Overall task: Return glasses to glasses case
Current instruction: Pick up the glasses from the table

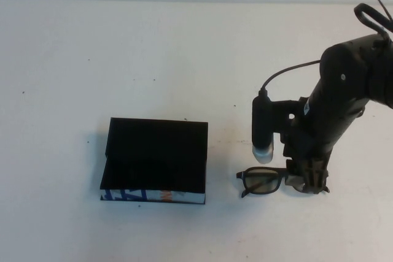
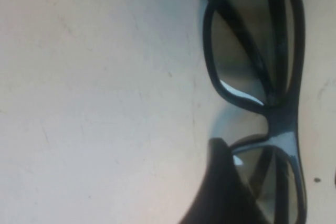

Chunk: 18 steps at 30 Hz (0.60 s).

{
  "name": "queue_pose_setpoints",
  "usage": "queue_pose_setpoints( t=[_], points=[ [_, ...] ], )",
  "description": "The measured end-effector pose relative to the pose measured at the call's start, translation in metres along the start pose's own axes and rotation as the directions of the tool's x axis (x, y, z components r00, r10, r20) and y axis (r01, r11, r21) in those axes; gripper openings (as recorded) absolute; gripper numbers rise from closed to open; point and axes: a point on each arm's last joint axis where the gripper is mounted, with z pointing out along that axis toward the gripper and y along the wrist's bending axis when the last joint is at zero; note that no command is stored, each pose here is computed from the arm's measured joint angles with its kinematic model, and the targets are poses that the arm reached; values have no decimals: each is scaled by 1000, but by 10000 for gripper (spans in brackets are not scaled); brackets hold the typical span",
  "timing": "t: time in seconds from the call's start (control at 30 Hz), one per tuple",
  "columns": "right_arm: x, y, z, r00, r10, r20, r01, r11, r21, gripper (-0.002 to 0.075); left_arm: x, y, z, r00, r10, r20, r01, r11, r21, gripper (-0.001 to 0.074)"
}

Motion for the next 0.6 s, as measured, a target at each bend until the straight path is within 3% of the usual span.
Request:
queue_pose_setpoints(
  t=[0.6],
  points=[
    [-5,-13,36,998,-54,-32,52,997,-59,419,0,0,0,1000,0,0,0,1000,0,-4]
  ],
)
